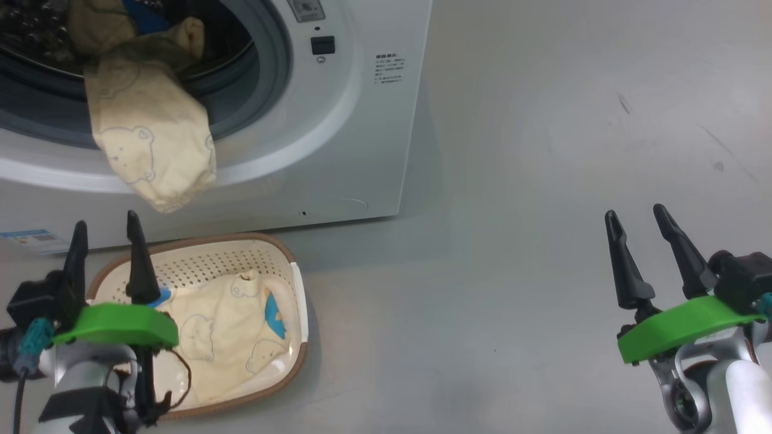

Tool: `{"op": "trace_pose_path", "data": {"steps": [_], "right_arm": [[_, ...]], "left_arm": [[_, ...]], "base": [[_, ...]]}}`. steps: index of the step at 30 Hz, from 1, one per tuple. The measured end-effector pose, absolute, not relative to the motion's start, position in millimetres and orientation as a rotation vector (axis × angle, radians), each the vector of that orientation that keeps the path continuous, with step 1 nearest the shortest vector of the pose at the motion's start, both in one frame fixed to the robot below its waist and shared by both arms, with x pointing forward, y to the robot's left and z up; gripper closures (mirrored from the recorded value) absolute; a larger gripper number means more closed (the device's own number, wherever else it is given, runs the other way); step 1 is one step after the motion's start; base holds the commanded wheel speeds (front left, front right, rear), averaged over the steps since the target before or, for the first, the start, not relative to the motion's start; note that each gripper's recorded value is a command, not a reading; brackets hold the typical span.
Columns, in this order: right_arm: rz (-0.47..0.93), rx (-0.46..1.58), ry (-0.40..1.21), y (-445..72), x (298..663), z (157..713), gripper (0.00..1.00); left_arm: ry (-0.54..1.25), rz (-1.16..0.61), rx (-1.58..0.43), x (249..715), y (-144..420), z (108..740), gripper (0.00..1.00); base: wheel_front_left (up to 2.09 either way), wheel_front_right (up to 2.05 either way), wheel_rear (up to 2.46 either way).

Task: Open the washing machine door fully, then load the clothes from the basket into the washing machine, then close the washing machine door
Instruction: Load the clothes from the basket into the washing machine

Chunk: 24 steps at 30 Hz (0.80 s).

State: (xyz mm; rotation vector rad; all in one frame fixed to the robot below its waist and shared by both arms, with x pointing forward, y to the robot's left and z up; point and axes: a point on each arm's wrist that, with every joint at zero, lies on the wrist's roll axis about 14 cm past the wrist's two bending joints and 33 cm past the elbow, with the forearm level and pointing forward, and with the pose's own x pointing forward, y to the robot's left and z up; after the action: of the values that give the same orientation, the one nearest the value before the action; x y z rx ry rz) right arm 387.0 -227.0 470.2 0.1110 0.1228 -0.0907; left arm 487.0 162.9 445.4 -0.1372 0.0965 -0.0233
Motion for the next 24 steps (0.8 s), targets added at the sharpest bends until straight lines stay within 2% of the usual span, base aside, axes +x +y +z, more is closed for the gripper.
{"op": "trace_pose_path", "data": {"steps": [8, 24], "right_arm": [[-0.021, 0.094, 0.110, -205, 375, 486, 0.00], [0.031, 0.080, 0.089, -189, 350, 504, 0.00]], "left_arm": [[0.052, -0.002, -0.100, 429, 169, 468, 0.00], [0.031, 0.015, -0.101, 372, 170, 486, 0.00]], "base": [[0.00, 0.00, 0.00], [0.00, 0.00, 0.00]]}}
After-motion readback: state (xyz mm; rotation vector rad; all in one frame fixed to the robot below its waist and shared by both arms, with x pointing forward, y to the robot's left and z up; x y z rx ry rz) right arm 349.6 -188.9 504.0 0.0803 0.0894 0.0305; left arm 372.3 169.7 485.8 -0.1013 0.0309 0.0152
